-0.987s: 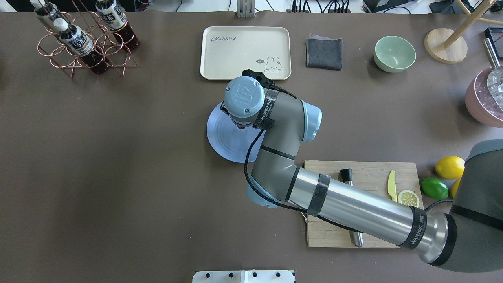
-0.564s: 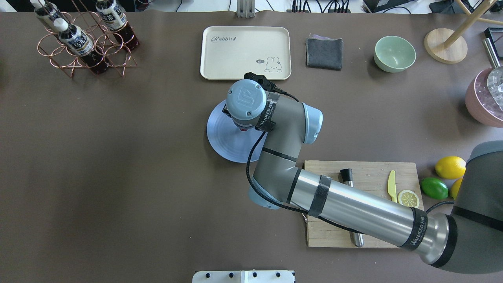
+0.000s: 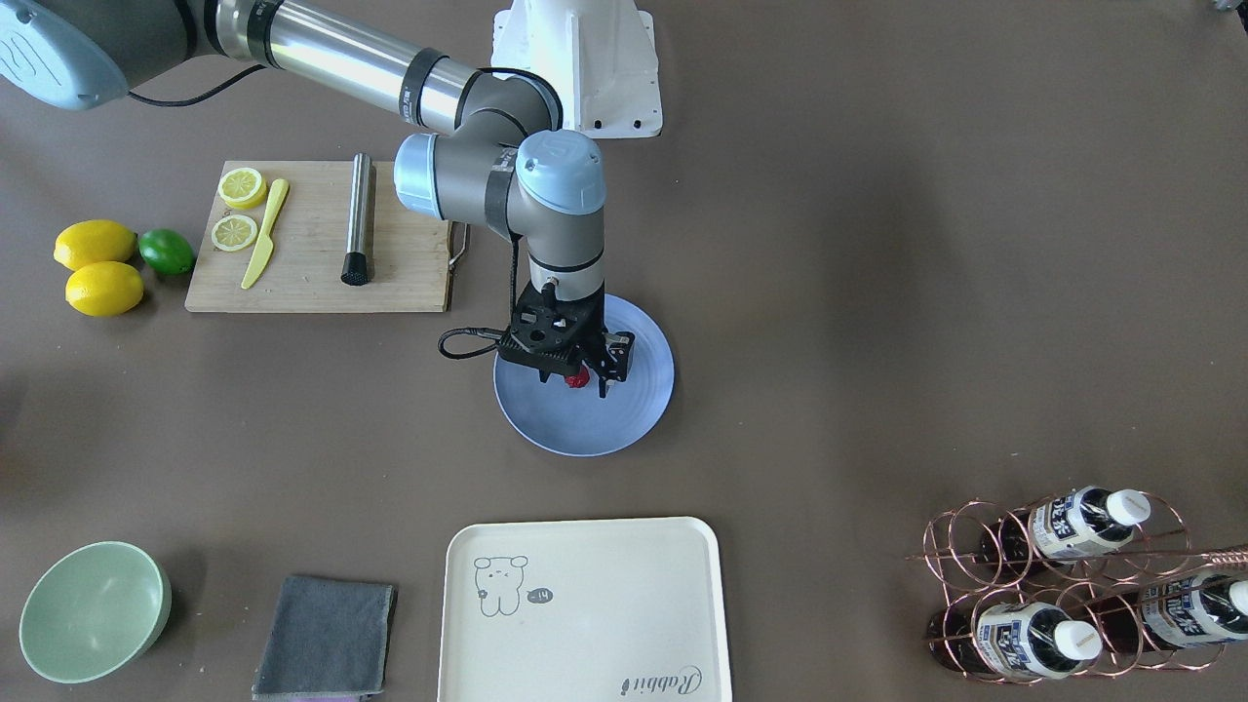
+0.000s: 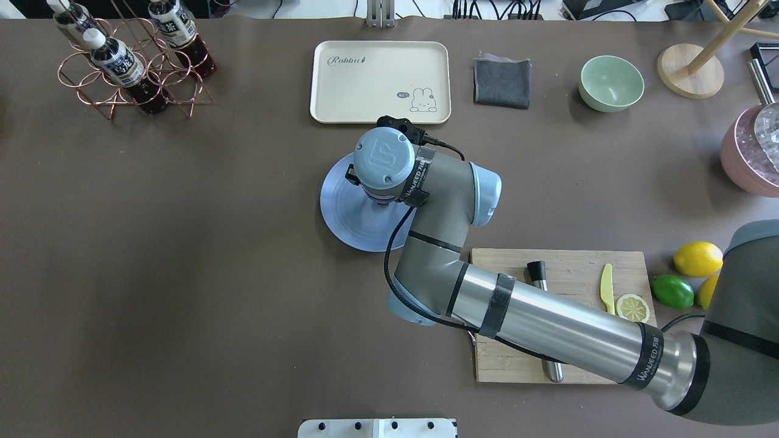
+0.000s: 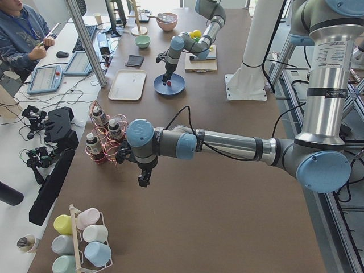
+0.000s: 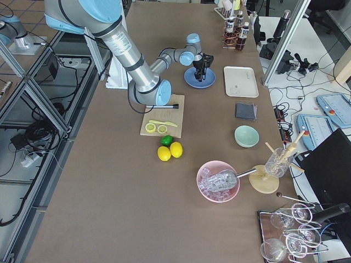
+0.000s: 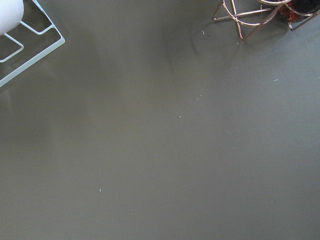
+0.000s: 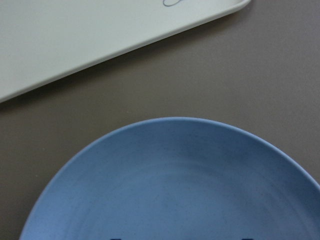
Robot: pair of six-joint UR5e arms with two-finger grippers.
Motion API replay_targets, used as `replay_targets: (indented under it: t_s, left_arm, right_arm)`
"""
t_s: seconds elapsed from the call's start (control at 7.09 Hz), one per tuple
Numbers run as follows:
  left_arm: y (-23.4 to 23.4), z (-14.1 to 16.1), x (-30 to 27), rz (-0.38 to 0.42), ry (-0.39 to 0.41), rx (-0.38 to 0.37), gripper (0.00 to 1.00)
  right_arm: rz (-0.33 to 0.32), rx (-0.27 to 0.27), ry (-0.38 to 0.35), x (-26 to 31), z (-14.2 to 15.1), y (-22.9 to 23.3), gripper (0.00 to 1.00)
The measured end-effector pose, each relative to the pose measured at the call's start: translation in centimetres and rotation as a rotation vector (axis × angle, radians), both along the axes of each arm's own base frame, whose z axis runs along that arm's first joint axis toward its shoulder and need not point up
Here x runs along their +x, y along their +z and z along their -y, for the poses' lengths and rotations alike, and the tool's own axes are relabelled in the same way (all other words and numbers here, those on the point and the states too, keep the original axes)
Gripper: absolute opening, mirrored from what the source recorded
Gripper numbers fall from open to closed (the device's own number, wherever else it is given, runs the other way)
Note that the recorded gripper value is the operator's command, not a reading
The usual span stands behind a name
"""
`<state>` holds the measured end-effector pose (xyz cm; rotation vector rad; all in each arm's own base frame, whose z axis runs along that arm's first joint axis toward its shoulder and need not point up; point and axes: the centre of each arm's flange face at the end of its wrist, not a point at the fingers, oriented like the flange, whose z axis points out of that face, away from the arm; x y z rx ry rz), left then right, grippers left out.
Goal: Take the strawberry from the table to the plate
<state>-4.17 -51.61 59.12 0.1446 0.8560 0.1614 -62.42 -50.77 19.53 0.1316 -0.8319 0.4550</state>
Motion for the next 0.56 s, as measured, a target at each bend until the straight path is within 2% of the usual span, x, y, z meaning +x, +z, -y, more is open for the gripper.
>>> replay_targets:
  t_s: [0.28, 0.56]
  left_arm:
    - [0.2, 0.0, 0.0, 0.001, 0.0, -0.005, 0.98]
    - [1.2, -0.6, -0.1, 0.005, -0.001, -0.03, 0.98]
  right_arm:
    - [0.007, -0.015, -0.043, 5.4, 3.9, -1.2, 0.99]
    - [-0.049, -0.007, -0.14, 15.6, 8.6, 1.5, 0.99]
